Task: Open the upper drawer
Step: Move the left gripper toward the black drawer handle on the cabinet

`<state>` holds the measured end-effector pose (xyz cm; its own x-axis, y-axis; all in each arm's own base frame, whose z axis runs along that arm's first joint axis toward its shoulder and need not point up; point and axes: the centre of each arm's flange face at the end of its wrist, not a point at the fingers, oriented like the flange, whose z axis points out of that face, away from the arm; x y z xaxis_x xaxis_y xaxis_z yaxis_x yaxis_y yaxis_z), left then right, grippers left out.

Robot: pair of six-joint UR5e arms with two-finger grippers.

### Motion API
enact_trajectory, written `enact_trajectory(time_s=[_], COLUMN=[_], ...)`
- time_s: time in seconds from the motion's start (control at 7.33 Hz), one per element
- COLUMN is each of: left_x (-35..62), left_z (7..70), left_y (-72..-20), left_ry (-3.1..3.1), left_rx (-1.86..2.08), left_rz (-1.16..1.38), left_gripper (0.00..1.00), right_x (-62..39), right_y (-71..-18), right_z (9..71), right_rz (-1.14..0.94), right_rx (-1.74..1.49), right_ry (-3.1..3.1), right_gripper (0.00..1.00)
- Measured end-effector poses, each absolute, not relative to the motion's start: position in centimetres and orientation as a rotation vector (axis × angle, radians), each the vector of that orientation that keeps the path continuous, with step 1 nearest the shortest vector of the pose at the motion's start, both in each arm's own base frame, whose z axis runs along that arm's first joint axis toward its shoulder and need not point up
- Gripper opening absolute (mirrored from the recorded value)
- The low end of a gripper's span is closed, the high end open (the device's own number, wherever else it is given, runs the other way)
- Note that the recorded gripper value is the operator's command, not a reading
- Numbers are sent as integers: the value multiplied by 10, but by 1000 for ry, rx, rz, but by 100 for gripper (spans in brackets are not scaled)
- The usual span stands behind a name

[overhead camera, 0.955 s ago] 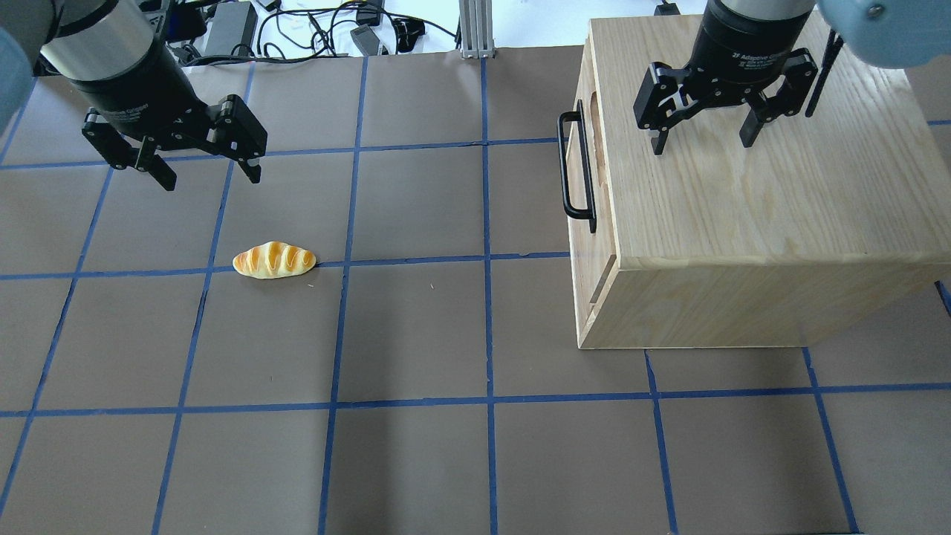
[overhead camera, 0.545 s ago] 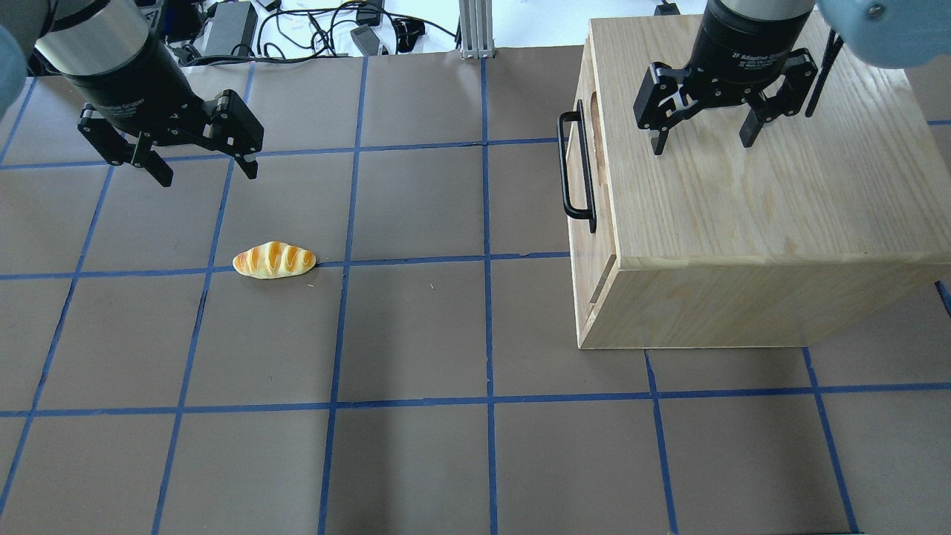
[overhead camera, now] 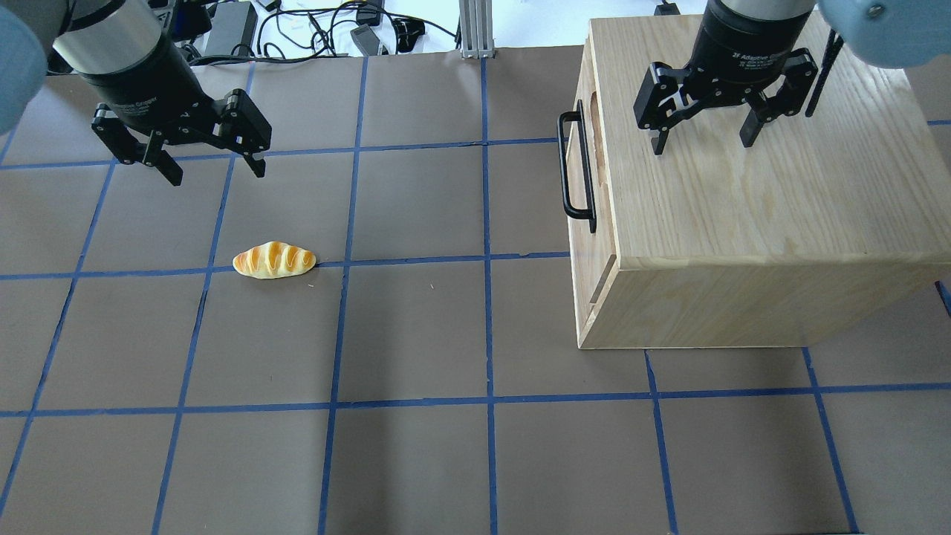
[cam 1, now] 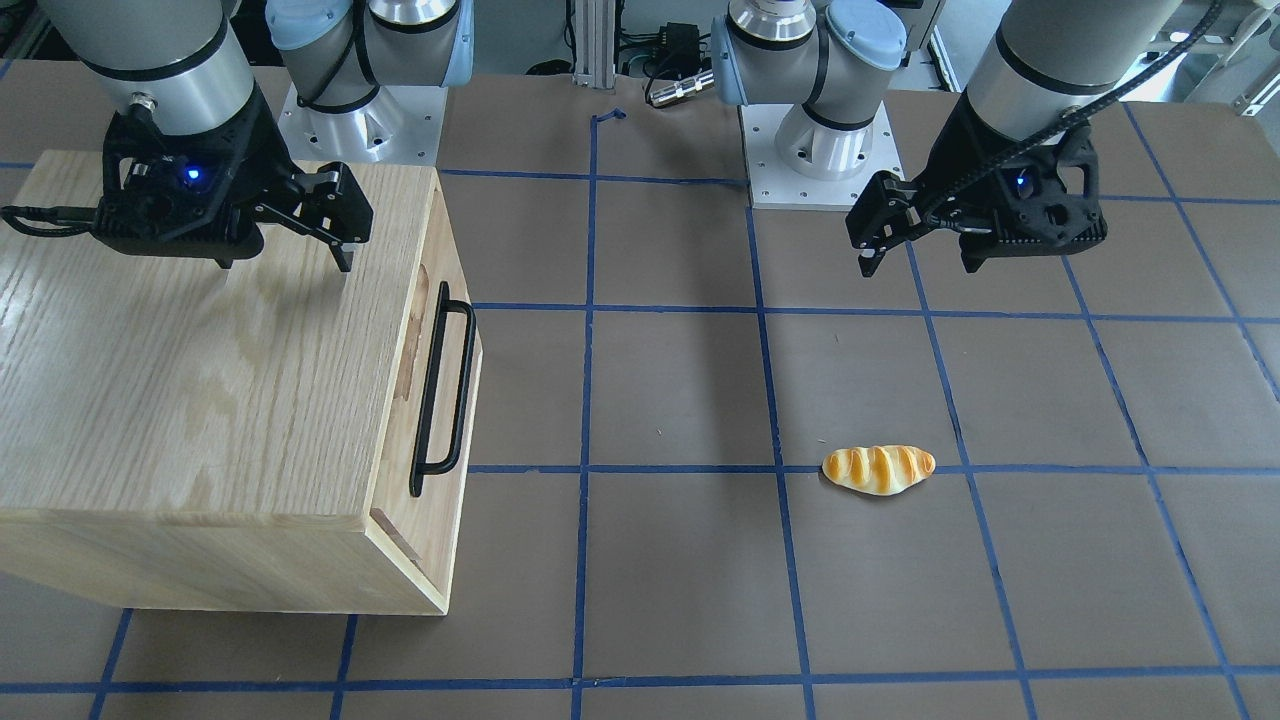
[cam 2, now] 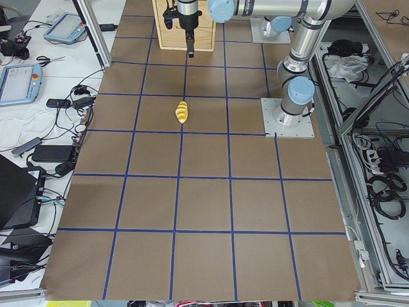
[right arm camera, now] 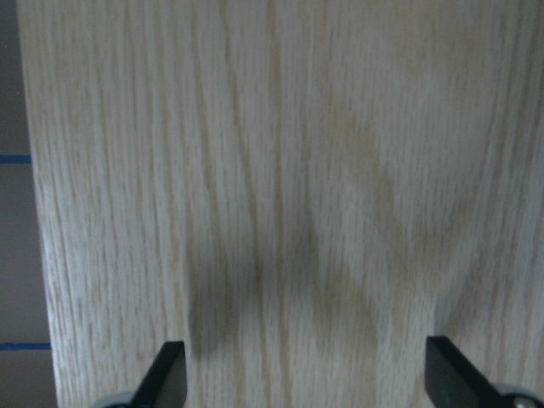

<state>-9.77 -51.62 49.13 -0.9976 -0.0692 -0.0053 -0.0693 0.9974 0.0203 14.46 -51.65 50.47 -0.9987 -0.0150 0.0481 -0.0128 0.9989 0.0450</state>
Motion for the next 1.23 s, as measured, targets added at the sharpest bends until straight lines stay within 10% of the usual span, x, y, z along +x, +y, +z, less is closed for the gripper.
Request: enact_trajectory(time_s=[1.23], left_x=[-246], left_z=[466], left_y=[-553], left_ry=[3292], left_rx=[-250], left_rz=[-222], left_gripper=[100], right_x=[145], right_y=[-516], right_z=[505], right_rz=[-69], right_rx=[21], right_ry=[-3092], right_gripper=[100])
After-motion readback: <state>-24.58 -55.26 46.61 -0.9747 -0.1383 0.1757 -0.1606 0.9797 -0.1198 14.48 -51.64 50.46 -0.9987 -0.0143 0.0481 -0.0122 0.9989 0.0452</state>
